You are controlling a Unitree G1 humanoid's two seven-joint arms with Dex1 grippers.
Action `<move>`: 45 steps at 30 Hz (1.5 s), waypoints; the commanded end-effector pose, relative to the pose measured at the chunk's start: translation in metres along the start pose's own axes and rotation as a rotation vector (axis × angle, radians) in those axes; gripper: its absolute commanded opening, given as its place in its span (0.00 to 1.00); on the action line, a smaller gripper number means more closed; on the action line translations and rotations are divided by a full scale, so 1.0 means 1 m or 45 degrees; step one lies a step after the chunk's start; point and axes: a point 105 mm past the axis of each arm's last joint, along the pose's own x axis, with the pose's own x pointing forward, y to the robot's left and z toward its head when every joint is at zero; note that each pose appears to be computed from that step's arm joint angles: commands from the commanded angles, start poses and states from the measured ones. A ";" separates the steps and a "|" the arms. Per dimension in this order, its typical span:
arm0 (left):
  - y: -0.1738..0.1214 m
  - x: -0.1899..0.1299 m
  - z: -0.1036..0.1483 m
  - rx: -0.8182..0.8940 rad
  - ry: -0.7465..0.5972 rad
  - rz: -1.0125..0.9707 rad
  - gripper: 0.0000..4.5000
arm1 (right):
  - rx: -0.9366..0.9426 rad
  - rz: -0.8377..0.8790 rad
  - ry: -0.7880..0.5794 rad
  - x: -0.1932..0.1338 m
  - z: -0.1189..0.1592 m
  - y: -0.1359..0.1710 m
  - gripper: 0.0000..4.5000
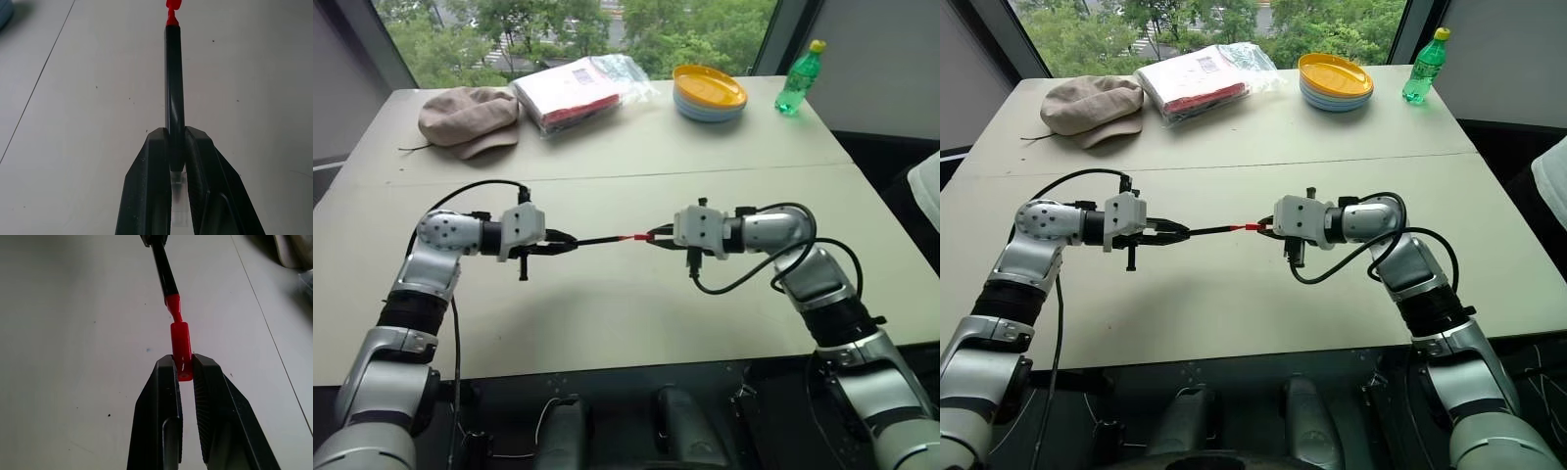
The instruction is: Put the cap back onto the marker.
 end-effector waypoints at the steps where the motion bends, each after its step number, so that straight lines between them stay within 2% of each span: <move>1: 0.010 -0.002 0.014 0.069 -0.034 0.033 0.00 | -0.078 -0.011 -0.068 0.001 0.021 -0.005 0.01; 25: 0.000 0.000 0.020 0.072 -0.048 -0.019 0.00 | -0.153 0.048 -0.107 0.021 0.033 0.000 0.01; 36: 0.000 0.005 0.024 0.137 -0.054 -0.078 0.00 | -0.203 0.189 -0.200 0.023 0.049 0.021 0.01; 45: 0.005 0.009 0.026 0.160 -0.062 -0.075 0.00 | -0.227 0.217 -0.212 0.025 0.053 0.023 0.01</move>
